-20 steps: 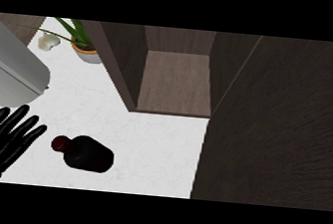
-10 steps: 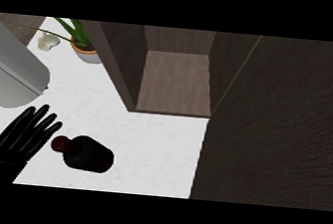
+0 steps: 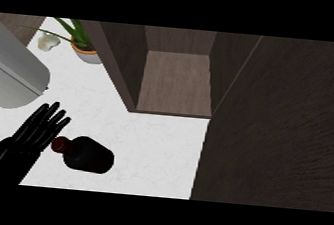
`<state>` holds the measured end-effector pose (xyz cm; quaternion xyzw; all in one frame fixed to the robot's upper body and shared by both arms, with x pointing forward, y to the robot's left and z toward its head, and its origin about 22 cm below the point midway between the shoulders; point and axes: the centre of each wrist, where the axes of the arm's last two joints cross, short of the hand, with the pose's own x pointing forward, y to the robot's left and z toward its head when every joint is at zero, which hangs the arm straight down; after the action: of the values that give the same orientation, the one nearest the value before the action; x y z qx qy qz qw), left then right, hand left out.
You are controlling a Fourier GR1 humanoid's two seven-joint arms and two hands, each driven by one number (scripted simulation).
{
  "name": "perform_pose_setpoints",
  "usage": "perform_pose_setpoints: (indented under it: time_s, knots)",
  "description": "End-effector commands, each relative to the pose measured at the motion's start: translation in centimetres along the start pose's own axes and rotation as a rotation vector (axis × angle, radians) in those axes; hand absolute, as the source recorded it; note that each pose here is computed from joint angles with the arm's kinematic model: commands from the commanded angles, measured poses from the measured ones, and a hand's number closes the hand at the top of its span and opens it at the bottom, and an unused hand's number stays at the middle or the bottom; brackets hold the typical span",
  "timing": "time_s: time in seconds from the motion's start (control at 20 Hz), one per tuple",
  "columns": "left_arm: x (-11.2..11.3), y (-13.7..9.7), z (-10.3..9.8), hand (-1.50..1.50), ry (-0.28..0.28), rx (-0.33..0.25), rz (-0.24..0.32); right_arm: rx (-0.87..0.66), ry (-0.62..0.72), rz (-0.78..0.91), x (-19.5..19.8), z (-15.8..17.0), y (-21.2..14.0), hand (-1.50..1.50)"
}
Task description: Pick up the wine, place it into the cabinet and close the cabinet
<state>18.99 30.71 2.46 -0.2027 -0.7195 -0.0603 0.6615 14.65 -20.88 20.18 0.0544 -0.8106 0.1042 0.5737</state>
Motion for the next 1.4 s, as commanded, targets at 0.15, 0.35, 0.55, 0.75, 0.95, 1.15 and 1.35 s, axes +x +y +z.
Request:
perform_pose_setpoints:
  time_s: [0.15,0.35,0.55,0.75,0.95,1.15,1.35]
  knots:
    - [-2.8,1.9,-0.9,-1.5,0.041,-0.002,0.017,0.018,-0.071,-0.038,3.0,2.0,-0.1,-1.5]
    - [-2.7,0.3,-1.3,-1.5,0.041,-0.032,0.002,0.011,-0.061,-0.045,1.7,1.4,0.2,-1.5]
    - [-6.1,1.0,-1.2,-1.5,0.055,-0.047,0.026,0.031,-0.047,-0.041,3.1,2.9,-0.4,-1.5]
    - [-6.5,0.2,-1.9,-1.5,0.045,-0.045,0.031,0.035,-0.048,-0.023,2.7,2.9,-0.3,-1.5]
    - [-9.2,0.9,-2.1,-1.5,0.042,-0.037,0.001,0.022,-0.053,-0.044,2.2,1.5,-0.2,-1.5]
    - [-7.9,2.0,-0.3,-1.5,0.064,-0.046,0.021,0.024,-0.066,-0.041,2.4,2.5,-0.5,-1.5]
    - [-8.5,1.4,-3.3,-1.5,0.051,-0.042,0.017,0.015,-0.048,-0.042,2.5,3.4,0.5,-1.5]
